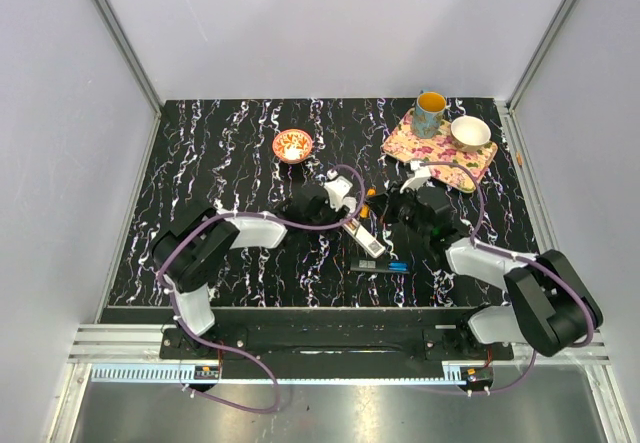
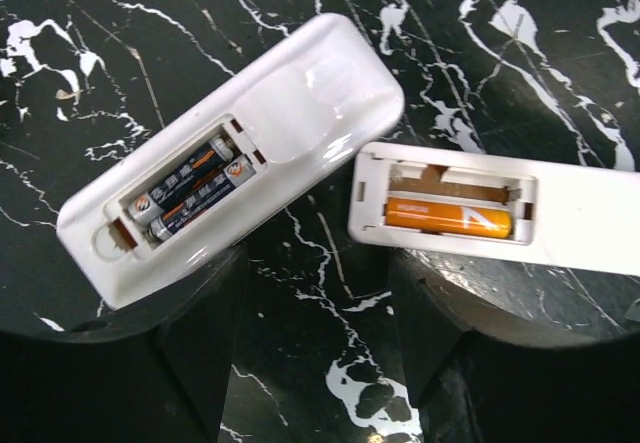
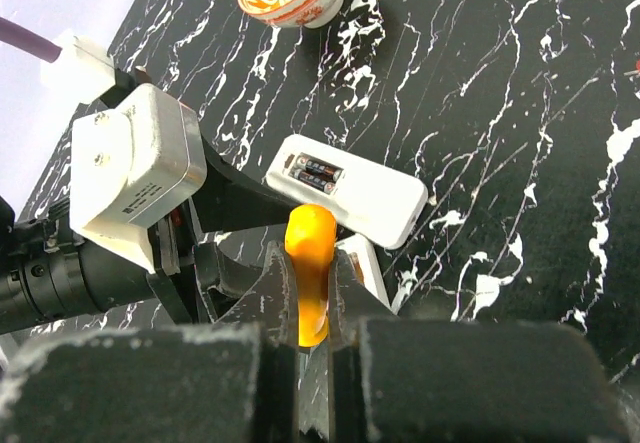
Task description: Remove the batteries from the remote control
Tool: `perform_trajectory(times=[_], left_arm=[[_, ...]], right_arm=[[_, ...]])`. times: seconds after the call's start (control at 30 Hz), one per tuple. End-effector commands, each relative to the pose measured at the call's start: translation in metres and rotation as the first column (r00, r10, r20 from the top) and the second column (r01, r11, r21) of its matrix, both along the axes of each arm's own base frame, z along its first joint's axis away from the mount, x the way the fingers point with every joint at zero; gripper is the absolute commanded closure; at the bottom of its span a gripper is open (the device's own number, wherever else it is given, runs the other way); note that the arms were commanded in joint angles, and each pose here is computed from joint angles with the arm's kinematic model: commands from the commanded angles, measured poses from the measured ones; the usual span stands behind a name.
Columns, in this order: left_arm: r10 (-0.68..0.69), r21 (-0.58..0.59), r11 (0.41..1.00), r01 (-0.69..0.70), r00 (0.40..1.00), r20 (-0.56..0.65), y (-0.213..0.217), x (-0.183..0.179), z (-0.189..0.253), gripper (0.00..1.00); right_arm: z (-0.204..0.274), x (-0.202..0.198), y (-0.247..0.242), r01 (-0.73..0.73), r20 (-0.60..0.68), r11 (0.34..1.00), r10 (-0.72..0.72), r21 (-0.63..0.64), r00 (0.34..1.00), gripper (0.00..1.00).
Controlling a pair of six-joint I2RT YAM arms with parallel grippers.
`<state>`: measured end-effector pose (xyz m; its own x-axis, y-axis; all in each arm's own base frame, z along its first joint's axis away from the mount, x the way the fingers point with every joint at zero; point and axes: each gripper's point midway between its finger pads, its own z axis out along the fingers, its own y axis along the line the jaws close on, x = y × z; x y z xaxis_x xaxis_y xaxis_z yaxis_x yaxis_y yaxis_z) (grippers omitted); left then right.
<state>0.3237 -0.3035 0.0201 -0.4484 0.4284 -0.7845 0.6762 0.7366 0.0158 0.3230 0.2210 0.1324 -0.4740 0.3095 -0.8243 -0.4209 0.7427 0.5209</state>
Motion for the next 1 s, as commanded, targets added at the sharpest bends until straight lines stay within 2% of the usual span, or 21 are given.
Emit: perform_trajectory(times=[0.0,0.27,0.47,0.67,0.97], left_arm=[[-0.005,0.009,1.0,0.005,1.0,-0.001,0.002,0.011,-0.002,0.37],[-0.076,-0.088,0.994,0.07,0.995,-0.064,-0.031,0.011,-0.002,0.42],[-0.092,-0.126,0.989,0.081,0.992,-0.085,-0.035,0.004,-0.001,0.43],[-0.087,-0.166,0.984,0.063,0.986,-0.143,-0.027,-0.017,-0.007,0.53],[-0.1,-0.236,0.97,0.052,0.975,-0.196,-0.031,-0.035,-0.011,0.65]], right_arm=[[0.045,0.026,0.009,0.014,0.138,0.997,-0.025,0.079,0.99,1.0],[0.037,0.051,0.009,0.073,0.148,0.996,-0.08,0.056,0.986,1.0],[0.03,0.061,0.007,0.101,0.143,0.994,-0.104,0.032,0.984,1.0],[0.026,0.068,-0.002,0.152,0.154,0.988,-0.15,-0.002,0.977,1.0],[0.01,0.074,-0.016,0.239,0.135,0.971,-0.24,0.024,0.961,1.0]])
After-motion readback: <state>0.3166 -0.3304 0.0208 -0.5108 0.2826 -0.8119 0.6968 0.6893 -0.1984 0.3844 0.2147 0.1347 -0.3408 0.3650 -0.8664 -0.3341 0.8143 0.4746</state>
